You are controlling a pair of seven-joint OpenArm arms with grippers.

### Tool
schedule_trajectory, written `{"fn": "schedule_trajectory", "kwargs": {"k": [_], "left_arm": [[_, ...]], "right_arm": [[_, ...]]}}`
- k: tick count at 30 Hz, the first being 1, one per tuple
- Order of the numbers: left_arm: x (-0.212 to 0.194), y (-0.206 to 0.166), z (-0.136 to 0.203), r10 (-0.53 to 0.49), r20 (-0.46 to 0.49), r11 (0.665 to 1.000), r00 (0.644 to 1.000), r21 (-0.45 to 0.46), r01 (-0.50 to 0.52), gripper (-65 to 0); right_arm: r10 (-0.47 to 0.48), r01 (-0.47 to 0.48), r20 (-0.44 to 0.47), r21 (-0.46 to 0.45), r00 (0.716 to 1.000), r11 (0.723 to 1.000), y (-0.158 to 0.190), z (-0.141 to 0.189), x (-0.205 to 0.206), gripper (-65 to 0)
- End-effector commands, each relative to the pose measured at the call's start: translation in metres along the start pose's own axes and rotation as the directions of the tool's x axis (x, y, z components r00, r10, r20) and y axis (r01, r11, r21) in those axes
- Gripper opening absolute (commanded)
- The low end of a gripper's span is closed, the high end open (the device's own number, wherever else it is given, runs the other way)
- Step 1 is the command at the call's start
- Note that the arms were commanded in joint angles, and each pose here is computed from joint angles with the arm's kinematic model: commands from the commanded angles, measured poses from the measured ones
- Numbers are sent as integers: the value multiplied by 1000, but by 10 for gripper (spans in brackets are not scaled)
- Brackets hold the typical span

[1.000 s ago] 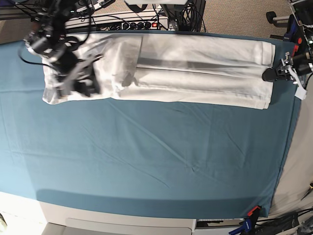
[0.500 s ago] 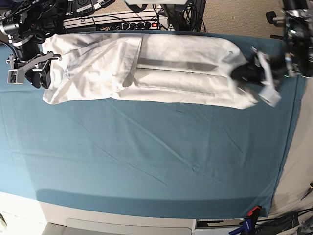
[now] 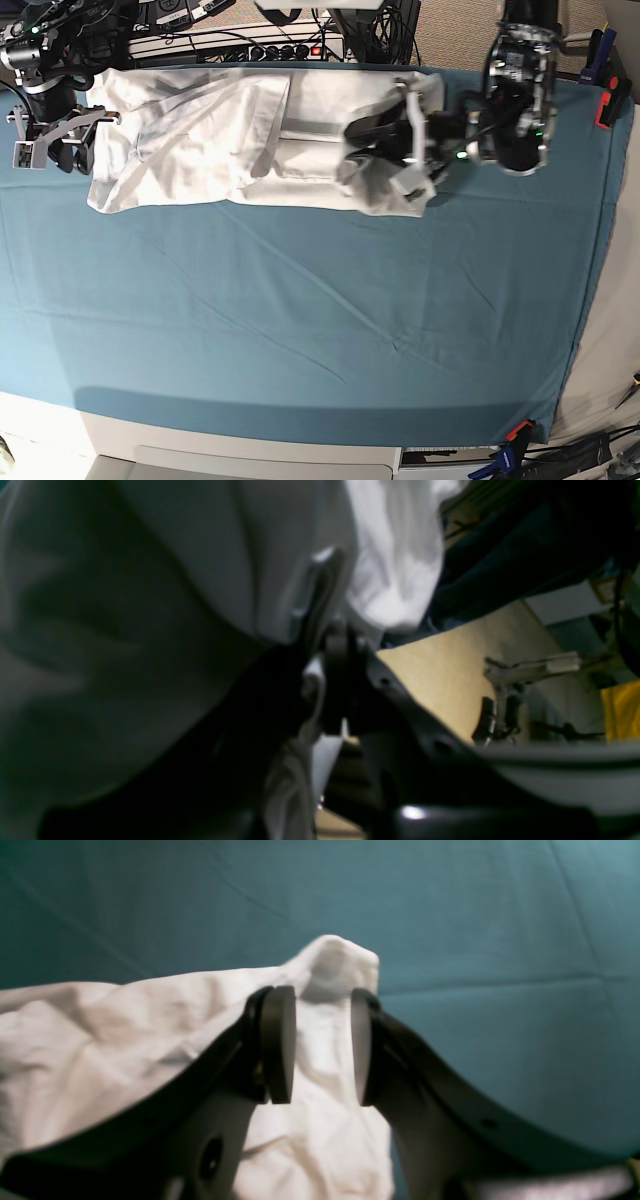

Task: Fold the T-shirt properly
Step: 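Grasp the hem end of the strip with the left gripper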

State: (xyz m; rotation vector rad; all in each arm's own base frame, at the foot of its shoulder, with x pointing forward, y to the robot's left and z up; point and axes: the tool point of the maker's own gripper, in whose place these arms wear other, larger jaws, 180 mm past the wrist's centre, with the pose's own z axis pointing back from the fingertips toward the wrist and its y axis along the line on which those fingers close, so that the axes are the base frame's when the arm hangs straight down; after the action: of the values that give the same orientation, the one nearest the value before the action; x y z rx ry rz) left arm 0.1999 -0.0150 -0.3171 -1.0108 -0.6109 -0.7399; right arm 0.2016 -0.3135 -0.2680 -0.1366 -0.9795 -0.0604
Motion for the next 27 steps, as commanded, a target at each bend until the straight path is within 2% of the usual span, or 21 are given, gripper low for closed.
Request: {"fn": "schedule_trajectory", "kwargs": {"k": [1, 12, 18, 27], "left_arm": [[18, -6, -3, -32, 53, 999, 998, -19, 33, -650], [31, -34, -58, -60, 57, 993, 997, -96, 66, -650], [45, -25, -59, -113, 61, 992, 992, -58, 116, -650], [46, -25, -59, -112, 71, 992, 991, -56, 116, -650]], "right_arm": [[7, -7, 51, -11, 999, 1000, -3, 3, 13, -456], [13, -10, 39, -55, 999, 998, -13, 3, 13, -456], [12, -10, 37, -55, 999, 998, -13, 4, 12, -456], [12, -10, 44, -55, 999, 998, -13, 4, 13, -456]]}}
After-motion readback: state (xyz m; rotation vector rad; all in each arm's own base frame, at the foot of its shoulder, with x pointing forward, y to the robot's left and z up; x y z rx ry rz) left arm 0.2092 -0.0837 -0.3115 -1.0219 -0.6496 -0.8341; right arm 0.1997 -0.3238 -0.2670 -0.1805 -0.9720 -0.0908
